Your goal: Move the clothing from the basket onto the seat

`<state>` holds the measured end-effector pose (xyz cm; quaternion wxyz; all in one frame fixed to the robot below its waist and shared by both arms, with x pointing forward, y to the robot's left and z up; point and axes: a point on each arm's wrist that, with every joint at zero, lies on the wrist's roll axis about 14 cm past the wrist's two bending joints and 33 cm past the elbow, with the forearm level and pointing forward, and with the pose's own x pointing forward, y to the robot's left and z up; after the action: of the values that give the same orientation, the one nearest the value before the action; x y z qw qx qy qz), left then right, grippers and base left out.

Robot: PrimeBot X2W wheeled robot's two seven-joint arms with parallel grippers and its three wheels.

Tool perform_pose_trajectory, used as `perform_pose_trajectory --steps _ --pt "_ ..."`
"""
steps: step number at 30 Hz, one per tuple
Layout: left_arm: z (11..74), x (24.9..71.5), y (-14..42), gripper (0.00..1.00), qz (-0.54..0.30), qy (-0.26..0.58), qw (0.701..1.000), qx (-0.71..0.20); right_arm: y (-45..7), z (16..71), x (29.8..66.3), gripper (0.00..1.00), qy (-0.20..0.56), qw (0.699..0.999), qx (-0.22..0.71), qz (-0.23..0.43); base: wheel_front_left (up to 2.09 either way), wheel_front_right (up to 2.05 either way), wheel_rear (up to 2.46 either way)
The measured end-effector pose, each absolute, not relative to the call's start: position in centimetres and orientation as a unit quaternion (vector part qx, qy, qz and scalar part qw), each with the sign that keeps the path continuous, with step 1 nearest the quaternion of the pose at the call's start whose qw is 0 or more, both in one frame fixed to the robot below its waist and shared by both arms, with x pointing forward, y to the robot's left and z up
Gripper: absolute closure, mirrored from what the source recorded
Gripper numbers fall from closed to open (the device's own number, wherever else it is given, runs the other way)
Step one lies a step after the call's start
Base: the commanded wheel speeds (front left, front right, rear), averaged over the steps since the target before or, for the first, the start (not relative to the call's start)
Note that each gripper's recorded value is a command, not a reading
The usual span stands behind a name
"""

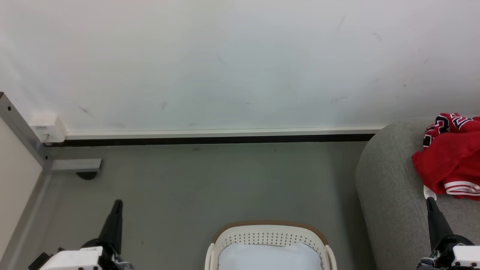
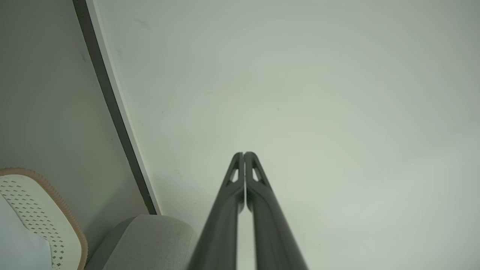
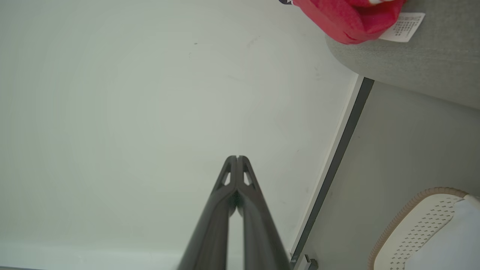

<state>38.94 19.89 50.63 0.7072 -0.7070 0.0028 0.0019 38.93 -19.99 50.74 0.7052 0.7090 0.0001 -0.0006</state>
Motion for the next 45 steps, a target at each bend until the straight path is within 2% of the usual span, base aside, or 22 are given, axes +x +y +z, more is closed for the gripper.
perform_pose_trajectory --steps 45 --pt "50.63 38.94 19.89 1.00 0.002 0.003 0.707 -0.707 -20.00 50.73 38.92 1.00 0.000 0.705 0.709 -0.001 0.00 0.00 0.00"
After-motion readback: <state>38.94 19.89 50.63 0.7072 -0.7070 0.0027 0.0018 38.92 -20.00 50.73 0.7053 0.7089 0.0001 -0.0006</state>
